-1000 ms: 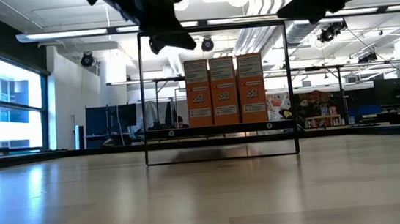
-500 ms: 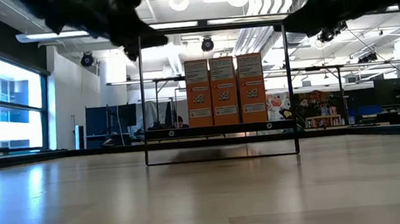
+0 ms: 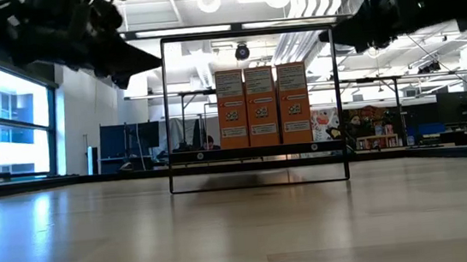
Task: Stack cereal on shelf
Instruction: Return to Home Position
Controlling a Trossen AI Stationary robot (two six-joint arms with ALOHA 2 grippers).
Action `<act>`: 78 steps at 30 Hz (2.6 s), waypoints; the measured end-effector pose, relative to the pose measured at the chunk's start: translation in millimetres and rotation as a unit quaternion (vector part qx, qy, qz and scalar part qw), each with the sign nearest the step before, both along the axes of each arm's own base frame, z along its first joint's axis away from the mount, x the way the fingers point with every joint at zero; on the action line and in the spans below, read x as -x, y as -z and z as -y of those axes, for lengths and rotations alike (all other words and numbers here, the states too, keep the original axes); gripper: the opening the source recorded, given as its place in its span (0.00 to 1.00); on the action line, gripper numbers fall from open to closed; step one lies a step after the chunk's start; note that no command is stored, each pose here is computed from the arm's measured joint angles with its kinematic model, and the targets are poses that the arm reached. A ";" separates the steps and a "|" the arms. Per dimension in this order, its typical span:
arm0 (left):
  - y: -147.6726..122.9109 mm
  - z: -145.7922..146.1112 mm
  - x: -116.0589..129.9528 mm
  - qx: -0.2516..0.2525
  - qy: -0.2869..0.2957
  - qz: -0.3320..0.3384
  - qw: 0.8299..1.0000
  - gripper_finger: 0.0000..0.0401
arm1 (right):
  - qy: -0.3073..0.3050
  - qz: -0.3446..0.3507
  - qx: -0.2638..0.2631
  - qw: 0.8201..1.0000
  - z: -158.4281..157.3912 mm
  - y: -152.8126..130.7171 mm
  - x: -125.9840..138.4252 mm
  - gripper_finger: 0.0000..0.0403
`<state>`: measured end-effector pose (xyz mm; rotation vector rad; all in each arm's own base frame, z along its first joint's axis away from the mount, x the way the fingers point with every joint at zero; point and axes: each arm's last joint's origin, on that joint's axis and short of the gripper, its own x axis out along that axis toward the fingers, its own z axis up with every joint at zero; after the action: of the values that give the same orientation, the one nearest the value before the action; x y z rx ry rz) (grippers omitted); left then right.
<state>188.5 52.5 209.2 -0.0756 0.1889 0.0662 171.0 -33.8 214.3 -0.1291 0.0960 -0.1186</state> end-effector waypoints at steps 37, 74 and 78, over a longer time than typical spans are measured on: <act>29.8 7.4 83.9 -0.029 -0.075 0.144 0.986 0.00 | 0.083 0.051 -0.027 0.995 -10.9 46.2 75.3 0.00; 44.3 4.7 100.7 -0.049 -0.216 0.071 0.973 0.01 | 0.132 0.085 -0.129 0.979 -1.1 44.9 79.6 0.00; 44.3 4.7 100.7 -0.049 -0.216 0.071 0.973 0.01 | 0.132 0.085 -0.126 0.979 -1.1 44.9 79.6 0.00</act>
<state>87.8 47.8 164.9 -0.0209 0.0223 0.5029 91.3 -32.7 169.4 0.1493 -0.0431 -0.3808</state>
